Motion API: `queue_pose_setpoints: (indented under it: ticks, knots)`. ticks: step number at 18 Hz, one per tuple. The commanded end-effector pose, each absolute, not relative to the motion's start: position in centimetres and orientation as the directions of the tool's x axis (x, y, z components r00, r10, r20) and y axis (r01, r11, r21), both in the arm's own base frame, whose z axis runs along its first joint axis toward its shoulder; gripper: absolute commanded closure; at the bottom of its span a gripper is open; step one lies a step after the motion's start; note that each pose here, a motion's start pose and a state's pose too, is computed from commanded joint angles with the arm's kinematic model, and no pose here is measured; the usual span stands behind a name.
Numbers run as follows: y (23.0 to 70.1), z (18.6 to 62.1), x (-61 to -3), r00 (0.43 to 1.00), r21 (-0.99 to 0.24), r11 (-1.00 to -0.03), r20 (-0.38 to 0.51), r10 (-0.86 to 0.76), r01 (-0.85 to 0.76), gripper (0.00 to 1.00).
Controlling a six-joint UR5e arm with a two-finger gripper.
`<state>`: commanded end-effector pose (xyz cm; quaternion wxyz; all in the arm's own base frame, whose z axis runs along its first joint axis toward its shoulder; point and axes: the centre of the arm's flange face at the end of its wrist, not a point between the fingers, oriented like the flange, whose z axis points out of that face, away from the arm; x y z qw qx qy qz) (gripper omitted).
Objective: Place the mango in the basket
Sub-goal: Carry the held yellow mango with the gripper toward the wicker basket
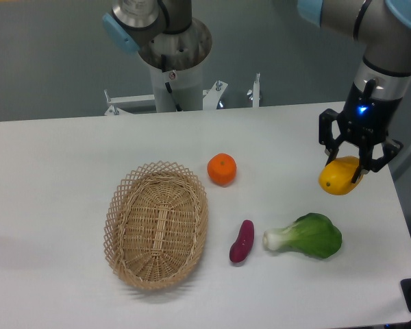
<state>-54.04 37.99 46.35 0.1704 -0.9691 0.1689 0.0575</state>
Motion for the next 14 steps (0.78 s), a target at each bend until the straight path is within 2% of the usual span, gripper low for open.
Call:
queue_pose_setpoints:
  ticks: [7, 12, 14]
  knots:
    - [38.8, 45.9, -52.0, 0.947, -0.314, -0.894, -0.142, -0.289, -0.320, 0.52]
    - [43.2, 45.4, -47.3, 0.982, -0.339, -0.922, -0.074, -0.172, -0.187, 0.52]
    - [46.0, 44.7, -44.8, 0.989, -0.331, -0.932, -0.073, -0.127, -0.144, 0.52]
